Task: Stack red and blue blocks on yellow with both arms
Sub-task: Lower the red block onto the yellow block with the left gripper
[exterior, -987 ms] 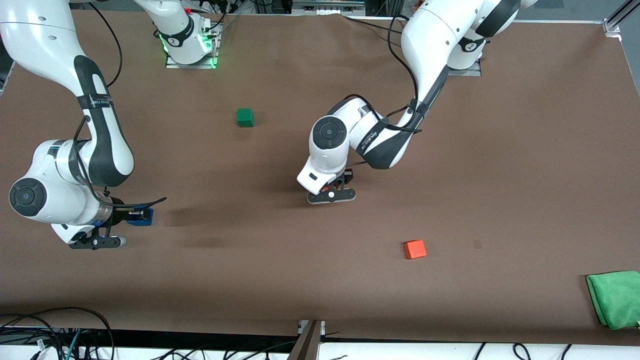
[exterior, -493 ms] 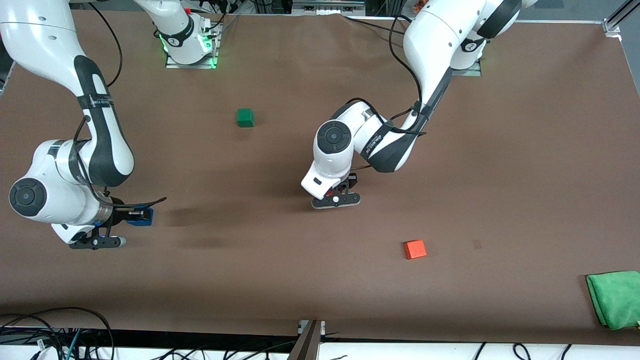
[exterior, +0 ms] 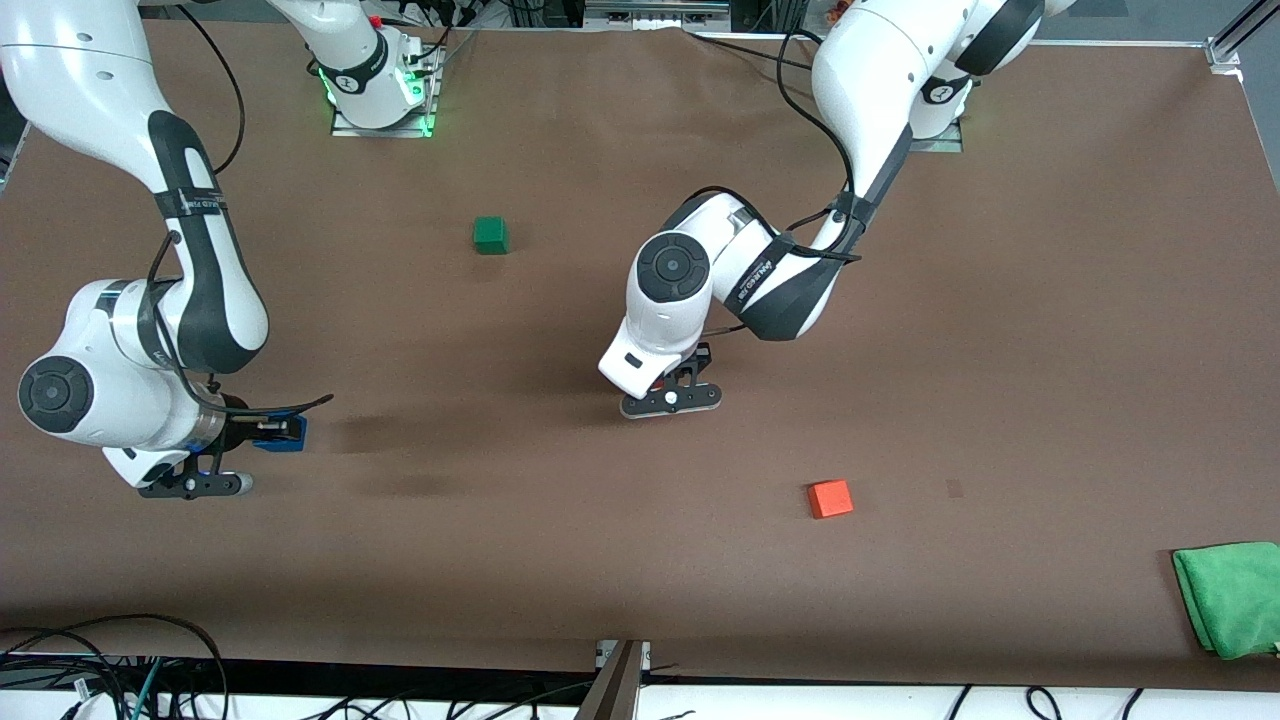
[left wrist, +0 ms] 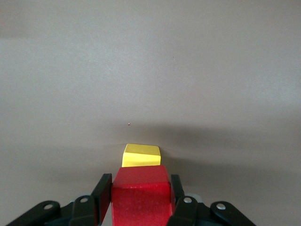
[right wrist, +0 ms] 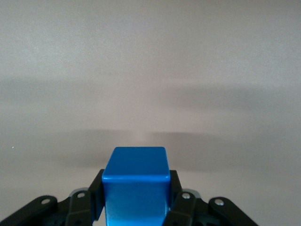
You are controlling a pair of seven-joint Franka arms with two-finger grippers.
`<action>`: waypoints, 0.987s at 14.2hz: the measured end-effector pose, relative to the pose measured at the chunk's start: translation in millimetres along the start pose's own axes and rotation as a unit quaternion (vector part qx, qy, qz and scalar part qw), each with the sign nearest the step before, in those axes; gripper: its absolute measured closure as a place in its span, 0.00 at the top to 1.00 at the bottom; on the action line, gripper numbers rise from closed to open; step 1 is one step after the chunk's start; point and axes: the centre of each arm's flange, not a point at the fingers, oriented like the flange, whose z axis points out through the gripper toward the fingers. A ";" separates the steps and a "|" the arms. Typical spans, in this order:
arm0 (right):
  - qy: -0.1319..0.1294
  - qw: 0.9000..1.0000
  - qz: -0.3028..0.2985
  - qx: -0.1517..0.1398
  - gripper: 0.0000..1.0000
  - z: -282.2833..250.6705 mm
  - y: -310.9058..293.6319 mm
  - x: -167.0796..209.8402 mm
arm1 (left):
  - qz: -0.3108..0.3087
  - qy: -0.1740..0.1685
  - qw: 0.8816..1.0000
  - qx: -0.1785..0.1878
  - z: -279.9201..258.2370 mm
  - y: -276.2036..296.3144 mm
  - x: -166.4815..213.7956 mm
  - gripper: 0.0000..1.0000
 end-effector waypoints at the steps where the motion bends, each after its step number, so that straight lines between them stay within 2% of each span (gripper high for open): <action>1: 0.000 1.000 0.000 0.000 0.55 0.0 0.0 0.0 | -0.001 0.000 1.000 0.002 3.1 -1.4 1.1 0.54; 8: 0.000 1.000 0.000 0.000 0.55 0.0 0.0 0.0 | -0.003 -0.005 1.000 0.010 29.6 -4.4 3.0 0.54; 14: 0.000 1.000 0.000 0.000 0.55 0.0 0.0 0.0 | -0.004 -0.004 1.000 0.009 31.3 -4.8 3.9 0.54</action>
